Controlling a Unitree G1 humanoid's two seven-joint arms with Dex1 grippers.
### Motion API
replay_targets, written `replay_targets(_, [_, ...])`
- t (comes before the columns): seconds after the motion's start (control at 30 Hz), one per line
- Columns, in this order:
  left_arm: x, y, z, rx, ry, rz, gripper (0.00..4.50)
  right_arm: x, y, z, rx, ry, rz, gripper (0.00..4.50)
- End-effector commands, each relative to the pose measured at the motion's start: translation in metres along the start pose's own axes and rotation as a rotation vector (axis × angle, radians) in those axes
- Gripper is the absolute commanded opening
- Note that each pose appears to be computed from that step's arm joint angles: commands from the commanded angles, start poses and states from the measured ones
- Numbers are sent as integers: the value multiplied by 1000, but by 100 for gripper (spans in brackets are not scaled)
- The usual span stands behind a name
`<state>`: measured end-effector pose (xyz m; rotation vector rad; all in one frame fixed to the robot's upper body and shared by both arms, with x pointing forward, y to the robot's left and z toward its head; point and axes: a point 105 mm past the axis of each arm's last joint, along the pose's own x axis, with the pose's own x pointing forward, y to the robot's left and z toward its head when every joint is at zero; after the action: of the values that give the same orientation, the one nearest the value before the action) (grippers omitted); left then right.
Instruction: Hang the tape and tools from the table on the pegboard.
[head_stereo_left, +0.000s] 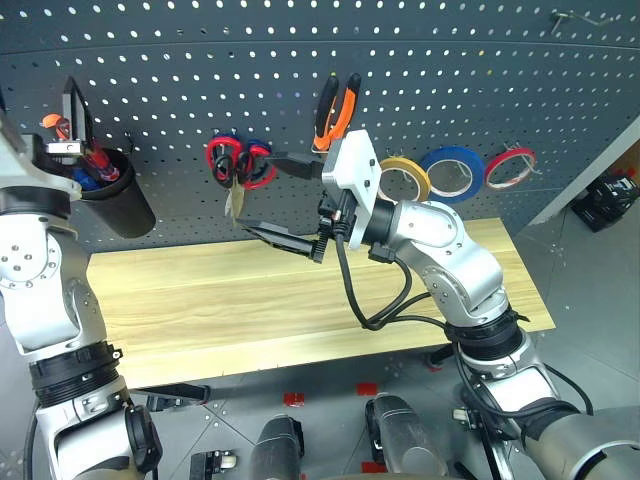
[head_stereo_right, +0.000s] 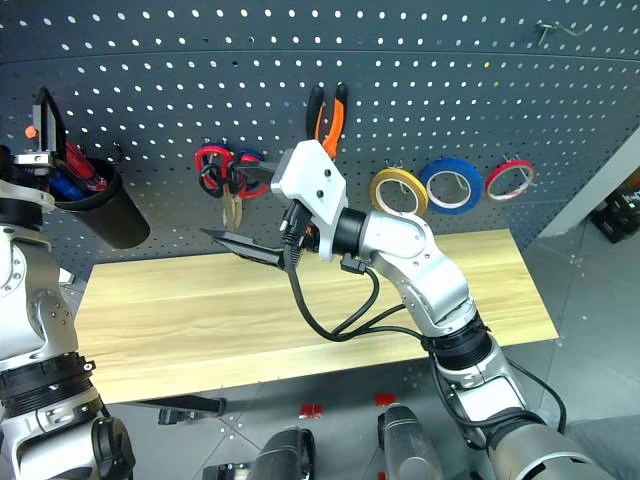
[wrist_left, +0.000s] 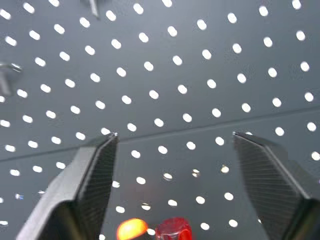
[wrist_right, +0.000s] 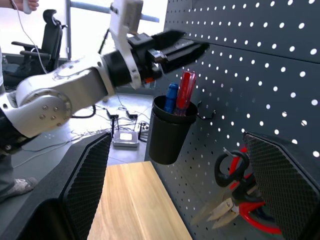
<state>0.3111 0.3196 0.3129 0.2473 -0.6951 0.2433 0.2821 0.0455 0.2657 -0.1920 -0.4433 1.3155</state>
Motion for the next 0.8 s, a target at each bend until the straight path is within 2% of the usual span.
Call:
replay_targets(0.03, [-4, 4, 17, 11, -48, 24, 372, -1, 5, 14, -39, -48, 20, 450])
replay_targets(0.07, [-5, 1, 18, 11, -47, 19, 372, -1, 5, 14, -38, -47, 20, 450])
replay_targets(0.17, [-12, -31, 16, 38, -9, -133, 372, -5, 4, 11, -32, -41, 7, 450])
replay_targets(0.27, [-28, -63, 6, -36, 69, -292, 372, -11, 1, 9, -26, -38, -29, 450])
replay_targets(0.43, [-68, -92, -24, -93, 265, -447, 372, -36, -20, -6, -25, -12, -220, 450])
replay_targets(0.53, [-84, -88, -40, -89, 347, -403, 372, -54, -25, -24, -11, 36, -308, 450])
replay_targets(0.63, [-106, -72, -66, -133, 465, -263, 372, -80, -28, -53, 30, 121, -419, 450])
replay_targets(0.7, [-131, -49, -97, -89, 627, -84, 372, -111, -32, -84, 35, 223, -560, 450])
replay_targets(0.8, [-150, -39, -114, -54, 746, 0, 372, -136, -32, -106, 11, 289, -655, 450])
